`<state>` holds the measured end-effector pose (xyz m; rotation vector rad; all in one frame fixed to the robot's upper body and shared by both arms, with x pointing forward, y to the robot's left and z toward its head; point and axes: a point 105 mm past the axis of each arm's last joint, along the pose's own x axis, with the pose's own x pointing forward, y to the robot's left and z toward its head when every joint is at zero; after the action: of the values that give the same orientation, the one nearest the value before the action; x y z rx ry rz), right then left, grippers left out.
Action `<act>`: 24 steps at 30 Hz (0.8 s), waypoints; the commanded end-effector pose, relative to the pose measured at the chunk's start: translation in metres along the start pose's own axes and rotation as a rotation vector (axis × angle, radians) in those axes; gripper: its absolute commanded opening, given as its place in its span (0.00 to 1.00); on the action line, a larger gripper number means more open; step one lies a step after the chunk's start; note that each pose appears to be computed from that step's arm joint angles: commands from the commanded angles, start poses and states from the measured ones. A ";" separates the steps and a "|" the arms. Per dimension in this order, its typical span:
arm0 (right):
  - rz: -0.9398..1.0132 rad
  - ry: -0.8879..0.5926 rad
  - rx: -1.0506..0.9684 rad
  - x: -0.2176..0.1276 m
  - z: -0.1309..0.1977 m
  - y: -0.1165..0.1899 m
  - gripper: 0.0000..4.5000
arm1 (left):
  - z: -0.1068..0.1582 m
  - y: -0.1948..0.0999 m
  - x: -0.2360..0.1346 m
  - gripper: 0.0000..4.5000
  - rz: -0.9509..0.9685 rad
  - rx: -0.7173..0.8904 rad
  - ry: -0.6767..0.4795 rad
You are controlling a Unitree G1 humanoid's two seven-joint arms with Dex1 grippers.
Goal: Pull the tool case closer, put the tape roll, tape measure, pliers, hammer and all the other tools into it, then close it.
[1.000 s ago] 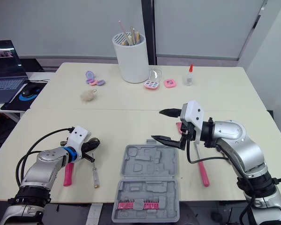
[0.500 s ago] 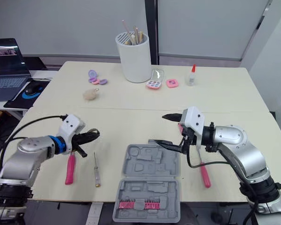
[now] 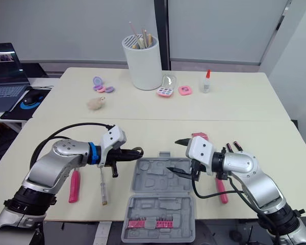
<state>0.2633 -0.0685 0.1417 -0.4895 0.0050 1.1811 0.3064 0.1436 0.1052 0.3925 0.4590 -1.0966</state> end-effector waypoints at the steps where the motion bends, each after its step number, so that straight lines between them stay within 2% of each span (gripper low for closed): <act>1: -0.023 -0.016 -0.037 -0.003 0.009 0.001 1.00 | 0.003 -0.001 0.005 0.00 0.007 0.043 0.005; 24: -0.035 0.009 -0.027 -0.010 0.003 0.004 1.00 | -0.035 -0.009 0.028 0.00 0.006 0.023 0.075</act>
<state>0.2594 -0.0763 0.1342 -0.5025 0.0347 1.1431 0.3037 0.1394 0.0597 0.4425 0.5255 -1.0747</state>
